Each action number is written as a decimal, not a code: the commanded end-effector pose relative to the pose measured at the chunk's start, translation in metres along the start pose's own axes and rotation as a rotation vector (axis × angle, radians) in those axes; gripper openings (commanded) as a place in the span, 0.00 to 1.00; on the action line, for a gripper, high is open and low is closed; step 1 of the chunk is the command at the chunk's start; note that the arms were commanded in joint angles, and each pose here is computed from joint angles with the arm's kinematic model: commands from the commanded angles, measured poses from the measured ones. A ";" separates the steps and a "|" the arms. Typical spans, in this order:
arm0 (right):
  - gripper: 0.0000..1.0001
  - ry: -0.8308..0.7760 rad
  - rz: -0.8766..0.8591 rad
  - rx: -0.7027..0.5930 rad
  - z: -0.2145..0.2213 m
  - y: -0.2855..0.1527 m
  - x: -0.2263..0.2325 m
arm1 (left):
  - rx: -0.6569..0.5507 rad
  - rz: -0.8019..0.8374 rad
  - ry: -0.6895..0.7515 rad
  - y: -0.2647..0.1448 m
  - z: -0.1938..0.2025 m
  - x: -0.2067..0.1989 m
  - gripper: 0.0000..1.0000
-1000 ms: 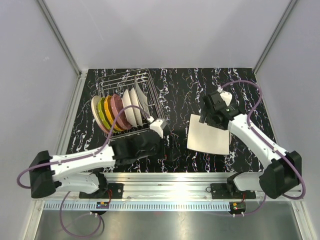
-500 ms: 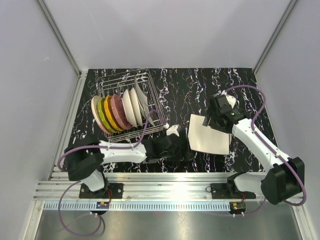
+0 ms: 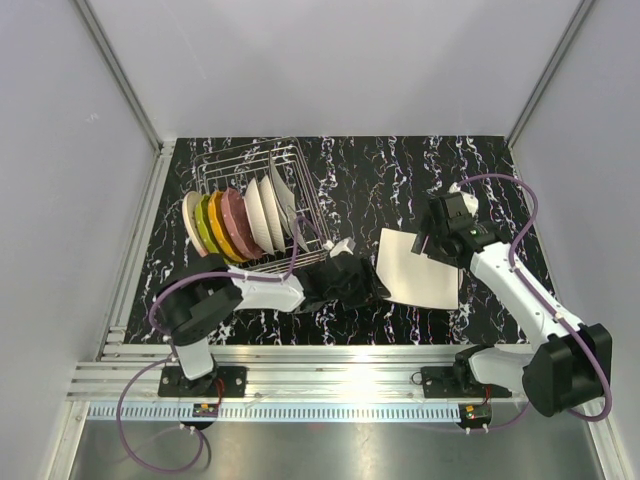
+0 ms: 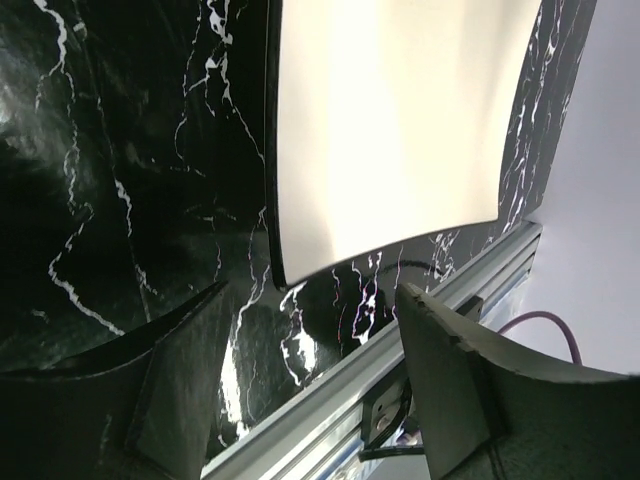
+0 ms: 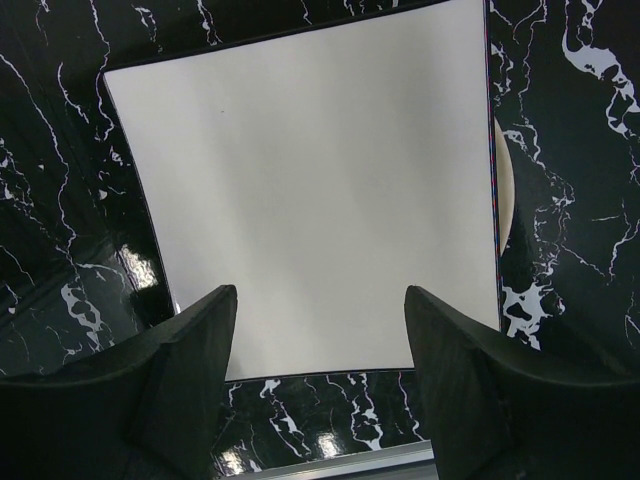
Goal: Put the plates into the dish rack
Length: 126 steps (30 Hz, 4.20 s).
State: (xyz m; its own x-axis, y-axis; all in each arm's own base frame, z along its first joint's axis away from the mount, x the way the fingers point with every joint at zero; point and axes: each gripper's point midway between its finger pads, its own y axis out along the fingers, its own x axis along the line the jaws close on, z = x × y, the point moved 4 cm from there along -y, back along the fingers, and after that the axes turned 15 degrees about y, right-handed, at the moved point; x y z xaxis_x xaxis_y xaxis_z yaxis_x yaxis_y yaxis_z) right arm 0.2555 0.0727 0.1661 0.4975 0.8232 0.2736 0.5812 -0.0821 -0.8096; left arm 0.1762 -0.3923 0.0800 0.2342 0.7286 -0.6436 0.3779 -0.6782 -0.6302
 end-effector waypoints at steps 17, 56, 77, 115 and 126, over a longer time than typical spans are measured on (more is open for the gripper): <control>0.74 -0.005 -0.059 -0.015 -0.009 -0.001 -0.001 | -0.016 -0.002 -0.042 0.033 -0.008 0.001 0.46; 0.99 -0.025 -0.181 0.098 -0.008 -0.020 0.044 | -0.209 -0.052 0.186 -0.013 -0.058 -0.036 0.00; 1.00 -0.107 0.074 0.141 0.010 0.032 0.078 | -0.327 -0.085 0.260 -0.041 -0.062 -0.063 0.00; 0.00 -0.178 0.033 0.096 -0.021 0.002 0.093 | -0.483 -0.170 0.417 -0.087 -0.081 -0.118 0.47; 0.00 -0.154 -0.025 0.127 -0.033 -0.009 0.081 | -0.460 -0.008 0.417 -0.125 -0.081 -0.141 0.82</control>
State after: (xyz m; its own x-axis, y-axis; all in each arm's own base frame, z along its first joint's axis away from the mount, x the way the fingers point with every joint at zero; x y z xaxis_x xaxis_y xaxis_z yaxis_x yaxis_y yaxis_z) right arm 0.2982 0.1001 0.2161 0.4421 0.8939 0.0737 0.4765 -0.1645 -0.8636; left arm 0.1659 -0.4157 0.2450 0.5100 0.7992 -0.3181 0.6877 -0.6009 -0.4074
